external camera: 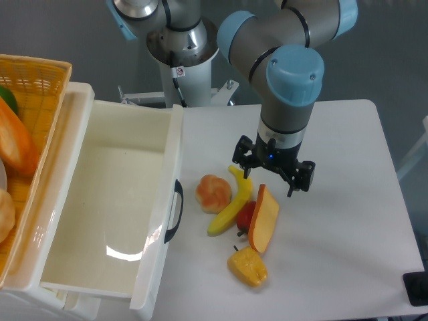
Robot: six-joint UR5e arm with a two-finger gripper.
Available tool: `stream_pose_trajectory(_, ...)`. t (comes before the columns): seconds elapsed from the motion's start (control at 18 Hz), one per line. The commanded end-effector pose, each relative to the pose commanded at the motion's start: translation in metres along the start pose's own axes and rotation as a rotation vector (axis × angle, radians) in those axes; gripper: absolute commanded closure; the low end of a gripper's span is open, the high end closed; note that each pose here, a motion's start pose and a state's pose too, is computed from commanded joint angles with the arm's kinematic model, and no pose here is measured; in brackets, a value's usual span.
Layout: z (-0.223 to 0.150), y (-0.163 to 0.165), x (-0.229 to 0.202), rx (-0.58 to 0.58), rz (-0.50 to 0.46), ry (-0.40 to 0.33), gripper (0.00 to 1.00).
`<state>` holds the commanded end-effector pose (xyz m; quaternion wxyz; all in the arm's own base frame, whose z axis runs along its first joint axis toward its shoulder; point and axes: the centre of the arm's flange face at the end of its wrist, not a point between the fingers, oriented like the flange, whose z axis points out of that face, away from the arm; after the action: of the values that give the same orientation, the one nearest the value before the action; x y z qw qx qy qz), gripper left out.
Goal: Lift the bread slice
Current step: 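Lower the open gripper toward the orange bread slice beside the banana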
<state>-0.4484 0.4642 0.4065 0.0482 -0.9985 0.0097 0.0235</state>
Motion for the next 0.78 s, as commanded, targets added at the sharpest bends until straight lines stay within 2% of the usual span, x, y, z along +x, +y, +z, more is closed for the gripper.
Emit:
stream_pose_trajectory(0.22,0.004,0.001,0.006,-0.004,0.006,0.001,0.0)
stream_pose_trajectory(0.39,0.004,-0.007,0.004,0.023,0.019,-0.039,0.0)
stream_pose_trajectory(0.78,0.016,-0.009,0.011,0.014,0.007,-0.02,0.0)
